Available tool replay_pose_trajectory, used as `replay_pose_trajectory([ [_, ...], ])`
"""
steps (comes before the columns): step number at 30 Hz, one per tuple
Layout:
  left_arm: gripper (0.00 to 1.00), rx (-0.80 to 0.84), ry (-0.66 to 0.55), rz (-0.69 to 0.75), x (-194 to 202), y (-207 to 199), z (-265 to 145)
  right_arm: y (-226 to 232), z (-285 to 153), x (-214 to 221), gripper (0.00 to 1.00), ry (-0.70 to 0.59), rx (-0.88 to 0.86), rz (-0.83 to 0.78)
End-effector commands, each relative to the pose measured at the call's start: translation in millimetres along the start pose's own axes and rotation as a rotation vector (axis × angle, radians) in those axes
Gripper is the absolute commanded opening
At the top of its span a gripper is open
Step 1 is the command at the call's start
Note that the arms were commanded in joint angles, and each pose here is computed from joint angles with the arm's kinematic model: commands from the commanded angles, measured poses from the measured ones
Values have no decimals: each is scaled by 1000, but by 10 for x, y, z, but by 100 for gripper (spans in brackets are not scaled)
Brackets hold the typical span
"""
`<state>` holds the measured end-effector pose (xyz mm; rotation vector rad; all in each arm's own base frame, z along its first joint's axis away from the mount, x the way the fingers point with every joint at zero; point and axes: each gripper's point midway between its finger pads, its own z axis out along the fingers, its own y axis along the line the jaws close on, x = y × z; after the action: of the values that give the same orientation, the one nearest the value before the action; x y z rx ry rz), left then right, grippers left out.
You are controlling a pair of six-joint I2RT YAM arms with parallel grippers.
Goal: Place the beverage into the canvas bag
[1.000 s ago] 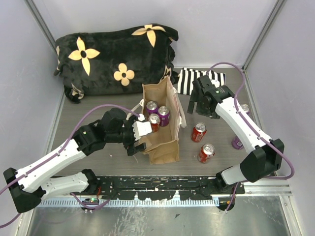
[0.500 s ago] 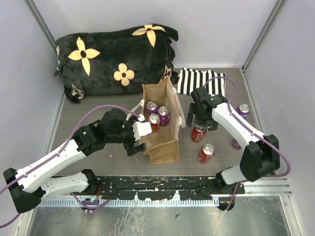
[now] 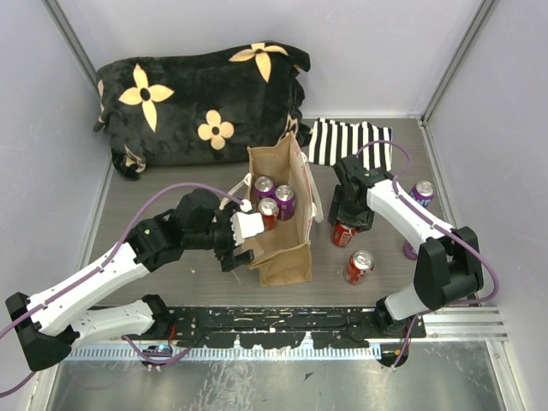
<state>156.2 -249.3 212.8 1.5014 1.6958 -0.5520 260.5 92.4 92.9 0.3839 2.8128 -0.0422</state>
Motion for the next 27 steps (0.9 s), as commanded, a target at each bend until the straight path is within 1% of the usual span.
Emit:
replay_pose_trajectory([
  [1, 98, 34, 11, 20, 63, -87, 9, 58, -181, -195, 11, -65, -36, 24],
  [2, 98, 33, 12, 20, 63, -83, 11, 71, -275, -270, 3, -85, -40, 27],
  [4, 98, 31, 10, 23, 56, -77, 11, 106, -476, -437, 1, -131, -50, 31],
  [8, 98, 36, 9, 31, 54, -83, 12, 191, -1082, -933, 1, -273, -79, 46],
  [11, 98, 43, 10, 34, 64, -96, 17, 309, -1592, -1276, 1, -378, -143, 52],
  [13, 98, 51, 11, 36, 73, -108, 24, 436, -1958, -1489, 1, -470, -233, 53],
  [15, 98, 59, 8, 43, 71, -126, 27, 616, -2286, -1598, 1, -530, -361, 47],
  [18, 98, 72, 14, 73, 104, -167, 42, 806, -2664, -1678, 1, -604, -498, 39],
  [20, 98, 72, 23, 108, 142, -179, 57, 939, -2839, -1664, 1, -637, -567, 24],
  [23, 98, 68, 29, 165, 168, -178, 81, 1145, -2964, -1570, 1, -649, -626, -23],
  [27, 98, 63, 35, 237, 201, -171, 120, 1423, -2999, -1388, 1, -645, -654, -95],
])
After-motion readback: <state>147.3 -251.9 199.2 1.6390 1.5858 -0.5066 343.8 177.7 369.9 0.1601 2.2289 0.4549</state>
